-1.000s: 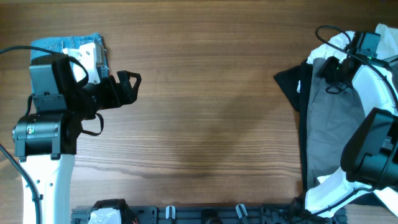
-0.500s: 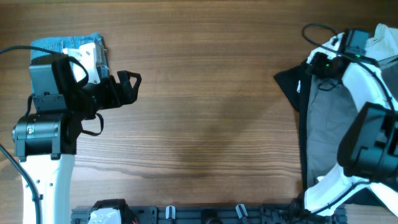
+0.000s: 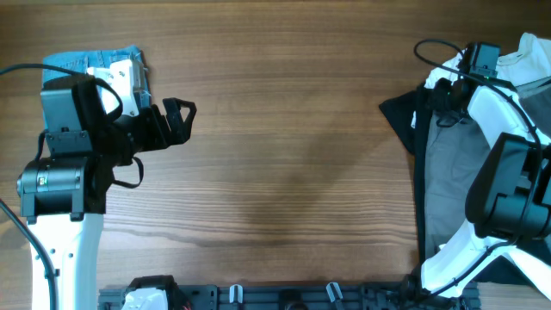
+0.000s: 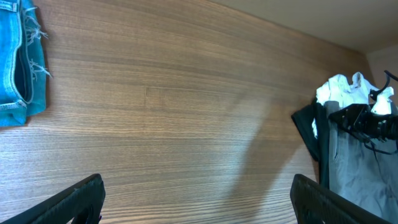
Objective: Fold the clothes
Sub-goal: 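Reach the right gripper to the grey shorts on the stack and grasp them, then pull the grey shorts left onto the open table with the right gripper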
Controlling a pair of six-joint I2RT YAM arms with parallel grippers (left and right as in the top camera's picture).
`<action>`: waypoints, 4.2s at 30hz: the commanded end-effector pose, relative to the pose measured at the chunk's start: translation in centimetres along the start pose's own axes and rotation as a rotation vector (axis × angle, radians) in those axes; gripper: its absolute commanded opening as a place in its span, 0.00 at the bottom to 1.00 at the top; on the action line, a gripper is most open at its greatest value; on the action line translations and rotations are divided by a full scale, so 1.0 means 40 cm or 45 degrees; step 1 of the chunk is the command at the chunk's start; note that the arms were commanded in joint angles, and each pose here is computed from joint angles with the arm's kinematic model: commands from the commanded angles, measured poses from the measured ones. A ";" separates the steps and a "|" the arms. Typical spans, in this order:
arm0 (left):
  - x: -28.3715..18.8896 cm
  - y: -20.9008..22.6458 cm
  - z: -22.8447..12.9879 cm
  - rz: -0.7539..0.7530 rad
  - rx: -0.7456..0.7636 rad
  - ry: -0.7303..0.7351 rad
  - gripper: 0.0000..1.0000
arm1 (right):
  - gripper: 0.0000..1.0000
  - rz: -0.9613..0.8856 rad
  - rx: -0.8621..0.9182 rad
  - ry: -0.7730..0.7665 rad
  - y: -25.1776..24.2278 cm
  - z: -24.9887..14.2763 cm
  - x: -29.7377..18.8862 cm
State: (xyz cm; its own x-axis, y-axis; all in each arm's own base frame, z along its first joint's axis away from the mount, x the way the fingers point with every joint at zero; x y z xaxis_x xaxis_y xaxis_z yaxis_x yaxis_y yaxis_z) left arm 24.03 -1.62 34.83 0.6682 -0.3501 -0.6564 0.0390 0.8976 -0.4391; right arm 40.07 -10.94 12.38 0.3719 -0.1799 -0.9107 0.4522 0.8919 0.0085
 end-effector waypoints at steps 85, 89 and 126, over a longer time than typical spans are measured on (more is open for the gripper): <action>0.909 -0.188 -0.271 -0.217 0.765 0.528 0.84 | 0.82 0.474 -0.385 -0.259 0.274 -0.236 -0.852; 0.910 -0.191 -0.277 -0.219 0.769 0.535 0.57 | 0.82 0.464 -0.385 -0.254 0.277 -0.234 -0.846; 0.590 0.376 0.070 0.544 -0.187 0.288 0.18 | 0.83 0.407 -0.352 -0.216 0.286 -0.231 -0.818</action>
State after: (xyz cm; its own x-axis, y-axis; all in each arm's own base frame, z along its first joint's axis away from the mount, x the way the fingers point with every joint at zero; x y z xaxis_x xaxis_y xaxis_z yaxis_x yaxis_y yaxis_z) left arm 42.90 5.35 12.04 0.3768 0.0331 -0.9257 -0.3552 0.9281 -0.1114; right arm 24.77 9.00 39.45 0.6219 0.1223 -0.7735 0.0071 0.9868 0.1618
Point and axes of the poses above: each gripper's point midway between its finger pads, its own x axis out along the fingers, its own y axis along the line the jaws close on, z = x × y, the point moved 10 cm from there along -x, back along the fingers, and after that the axes turned 2 degrees about -x, right-handed, at the moved point
